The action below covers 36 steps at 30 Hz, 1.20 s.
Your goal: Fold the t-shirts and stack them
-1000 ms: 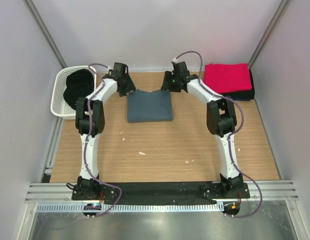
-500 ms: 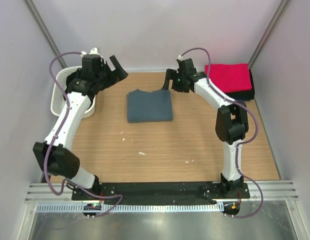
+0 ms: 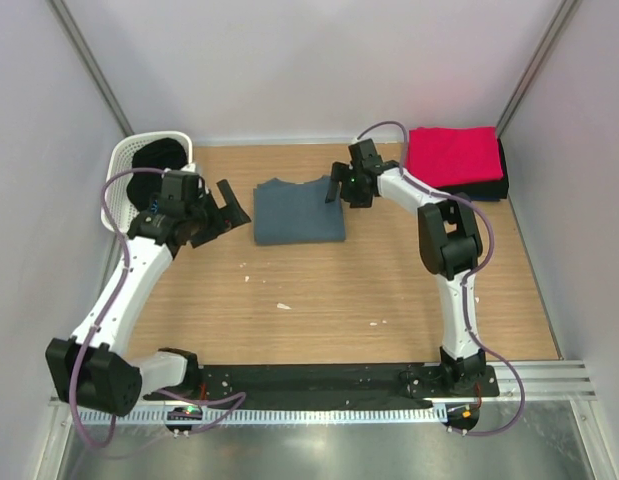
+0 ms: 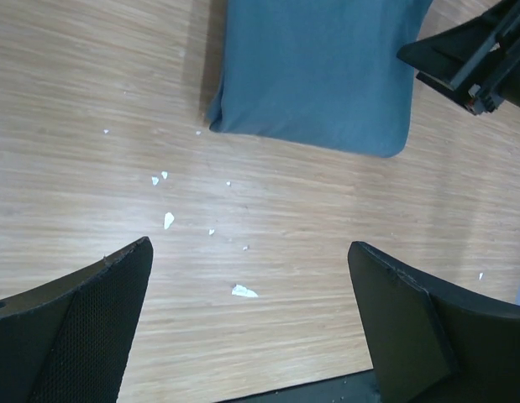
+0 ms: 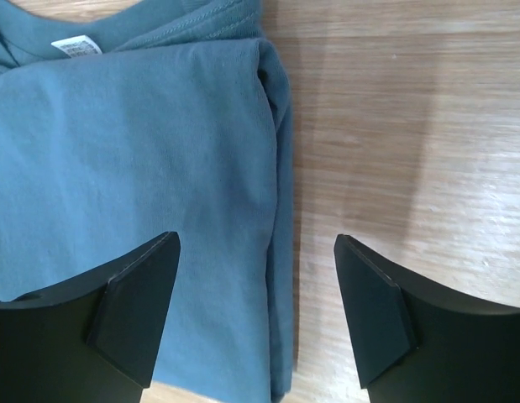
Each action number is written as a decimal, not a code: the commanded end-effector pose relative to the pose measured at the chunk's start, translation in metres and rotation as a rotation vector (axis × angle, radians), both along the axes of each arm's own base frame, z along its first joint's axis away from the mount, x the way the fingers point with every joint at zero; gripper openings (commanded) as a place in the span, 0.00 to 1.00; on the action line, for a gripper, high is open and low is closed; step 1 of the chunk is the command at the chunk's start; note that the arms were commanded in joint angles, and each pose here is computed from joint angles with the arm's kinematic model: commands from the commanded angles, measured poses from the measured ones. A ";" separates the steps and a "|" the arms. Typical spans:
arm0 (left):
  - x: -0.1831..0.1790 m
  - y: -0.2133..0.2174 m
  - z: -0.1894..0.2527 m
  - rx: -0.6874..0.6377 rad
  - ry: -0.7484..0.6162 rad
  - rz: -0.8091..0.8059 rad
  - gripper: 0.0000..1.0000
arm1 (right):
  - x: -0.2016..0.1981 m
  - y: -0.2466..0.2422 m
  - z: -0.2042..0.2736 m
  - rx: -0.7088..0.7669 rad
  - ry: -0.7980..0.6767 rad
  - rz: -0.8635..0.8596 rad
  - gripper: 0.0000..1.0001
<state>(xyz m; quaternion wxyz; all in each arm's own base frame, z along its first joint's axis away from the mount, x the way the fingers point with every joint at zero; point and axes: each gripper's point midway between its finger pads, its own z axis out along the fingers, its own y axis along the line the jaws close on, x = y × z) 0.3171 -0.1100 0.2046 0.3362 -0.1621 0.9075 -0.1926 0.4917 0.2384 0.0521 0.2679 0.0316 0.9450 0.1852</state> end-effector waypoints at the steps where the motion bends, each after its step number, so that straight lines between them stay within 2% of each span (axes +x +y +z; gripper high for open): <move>1: -0.020 0.000 0.006 -0.029 0.006 -0.006 1.00 | 0.009 0.012 0.002 0.047 -0.036 -0.013 0.79; 9: -0.050 0.008 0.013 -0.039 0.006 0.030 1.00 | 0.005 0.017 -0.028 0.061 -0.001 -0.015 0.68; 16: -0.068 0.015 0.021 -0.052 -0.021 0.062 1.00 | -0.005 0.018 -0.044 0.037 0.019 -0.049 0.51; 19: -0.074 0.017 0.022 -0.055 -0.029 0.074 1.00 | -0.006 0.007 -0.049 -0.013 0.023 -0.083 0.26; 20: -0.077 0.019 0.020 -0.052 -0.021 0.081 1.00 | -0.005 0.003 -0.047 -0.027 0.018 -0.090 0.08; 21: -0.079 0.020 0.021 -0.057 -0.030 0.085 1.00 | -0.006 0.001 -0.042 -0.046 0.017 -0.088 0.01; 31: -0.097 0.031 0.021 -0.037 -0.062 0.120 1.00 | 0.047 -0.059 0.064 -0.297 -0.153 -0.081 0.01; 36: -0.101 0.044 0.019 0.011 -0.069 0.164 1.00 | 0.070 -0.094 0.111 -0.282 -0.191 -0.086 0.01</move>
